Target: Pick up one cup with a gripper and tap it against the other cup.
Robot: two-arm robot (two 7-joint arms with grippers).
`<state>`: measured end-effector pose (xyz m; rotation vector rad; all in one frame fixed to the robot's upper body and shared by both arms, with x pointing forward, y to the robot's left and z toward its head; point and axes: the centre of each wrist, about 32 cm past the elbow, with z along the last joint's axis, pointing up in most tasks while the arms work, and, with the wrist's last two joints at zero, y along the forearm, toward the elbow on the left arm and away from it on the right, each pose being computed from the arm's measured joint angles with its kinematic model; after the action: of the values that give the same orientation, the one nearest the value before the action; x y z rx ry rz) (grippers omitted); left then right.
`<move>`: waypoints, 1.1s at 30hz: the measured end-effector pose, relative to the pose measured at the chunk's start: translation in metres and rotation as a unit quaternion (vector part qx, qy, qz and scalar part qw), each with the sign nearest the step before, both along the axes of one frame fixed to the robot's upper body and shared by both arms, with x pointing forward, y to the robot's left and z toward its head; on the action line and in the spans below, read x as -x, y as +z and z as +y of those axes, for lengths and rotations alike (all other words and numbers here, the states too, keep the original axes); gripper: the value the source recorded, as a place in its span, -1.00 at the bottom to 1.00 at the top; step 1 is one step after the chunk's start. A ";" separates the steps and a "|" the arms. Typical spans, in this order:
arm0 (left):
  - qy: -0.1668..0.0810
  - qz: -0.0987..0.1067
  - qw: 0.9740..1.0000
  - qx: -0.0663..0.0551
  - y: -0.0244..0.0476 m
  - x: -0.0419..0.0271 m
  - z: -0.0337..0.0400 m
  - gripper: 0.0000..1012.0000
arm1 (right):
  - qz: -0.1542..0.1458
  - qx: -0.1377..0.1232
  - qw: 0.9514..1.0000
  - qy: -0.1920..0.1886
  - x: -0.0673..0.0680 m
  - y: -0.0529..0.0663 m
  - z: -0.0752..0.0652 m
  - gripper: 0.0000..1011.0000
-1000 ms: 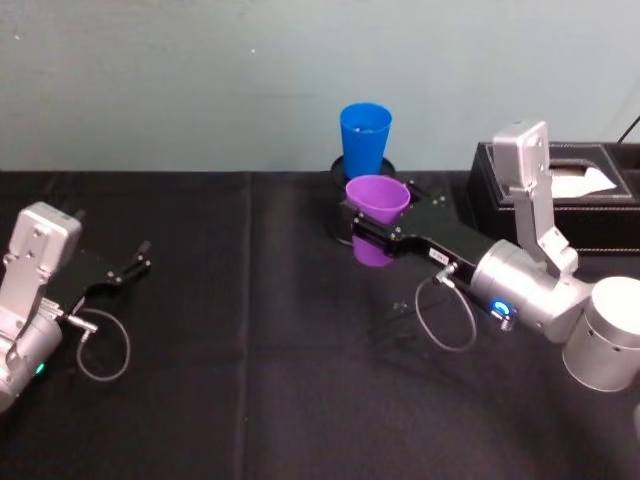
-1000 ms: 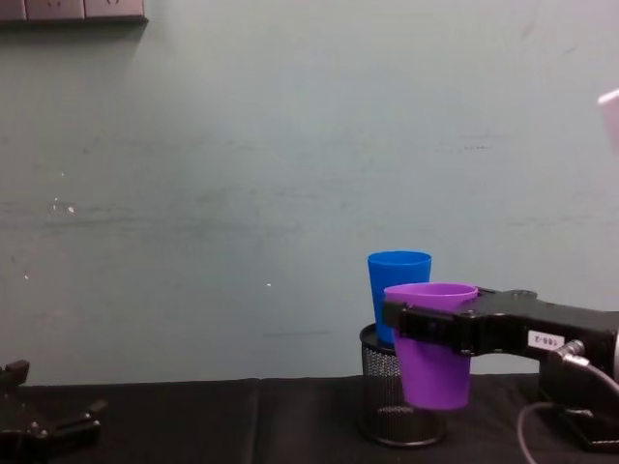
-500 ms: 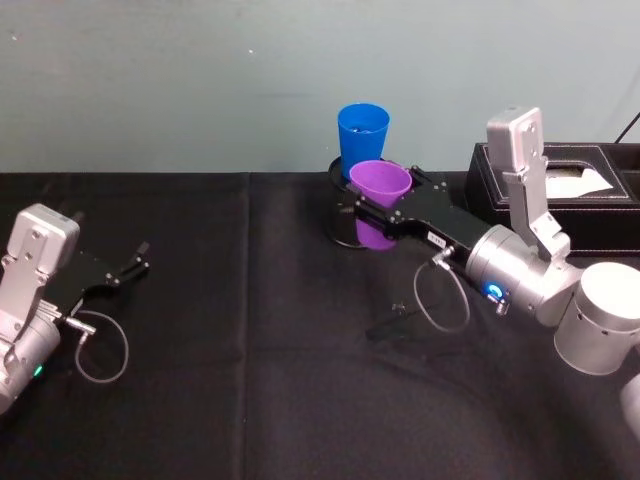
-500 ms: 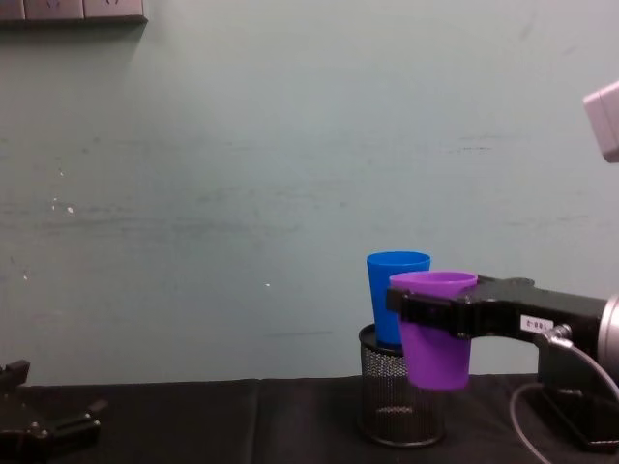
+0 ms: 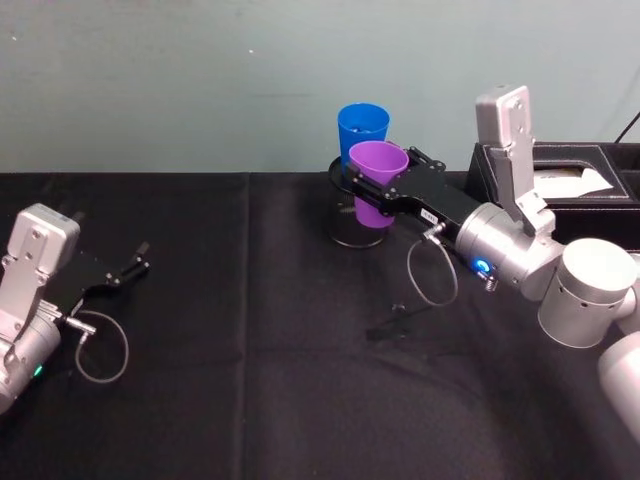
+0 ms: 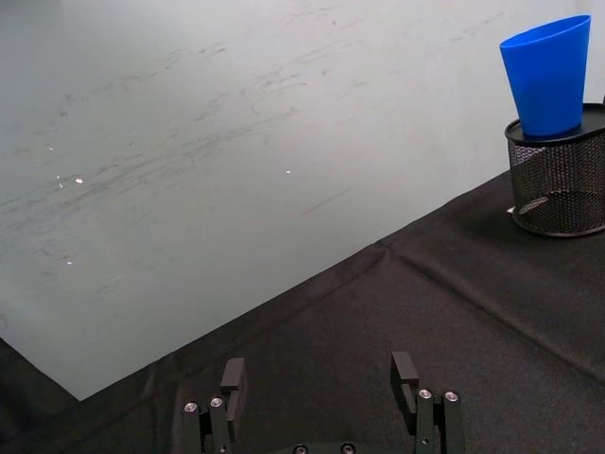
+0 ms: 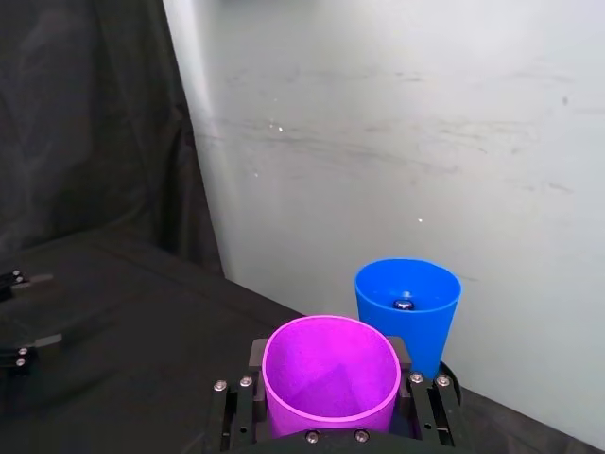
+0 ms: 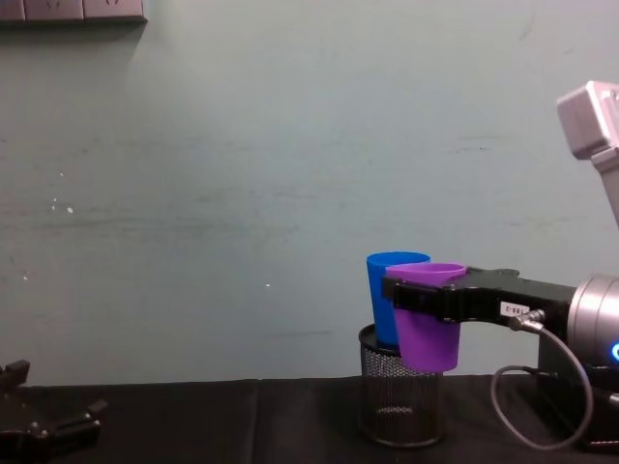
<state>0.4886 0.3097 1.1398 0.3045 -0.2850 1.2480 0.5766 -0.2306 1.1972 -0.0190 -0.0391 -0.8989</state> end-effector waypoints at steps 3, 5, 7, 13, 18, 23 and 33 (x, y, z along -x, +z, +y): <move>0.000 0.000 1.000 0.000 0.0000 0.0000 0.0000 0.98 | 0.005 0.000 1.000 -0.001 -0.004 -0.002 0.001 0.46; 0.000 0.000 1.000 0.000 0.0000 0.0000 0.0000 0.98 | 0.006 0.000 1.000 -0.002 -0.005 -0.003 0.002 0.46; 0.000 0.000 1.000 0.000 0.0000 0.0000 0.0000 0.98 | 0.007 0.000 1.000 -0.002 -0.007 -0.004 0.002 0.46; 0.000 0.000 1.000 0.000 0.0000 0.0000 0.0000 0.98 | 0.005 0.002 1.000 -0.005 -0.013 -0.004 0.003 0.45; 0.000 0.000 1.000 0.000 0.0000 0.0000 0.0000 0.98 | 0.000 0.005 1.000 -0.008 -0.019 -0.002 0.003 0.46; 0.000 0.000 1.000 0.000 0.0000 0.0000 0.0000 0.98 | -0.002 0.004 1.000 -0.011 -0.025 0.001 0.004 0.45; 0.000 0.000 1.000 0.000 0.0000 0.0000 0.0000 0.98 | -0.002 -0.001 1.000 -0.015 -0.035 0.005 0.007 0.46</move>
<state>0.4886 0.3097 1.1398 0.3044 -0.2850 1.2479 0.6116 -0.2239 1.2018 -0.0156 -0.0410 -0.9298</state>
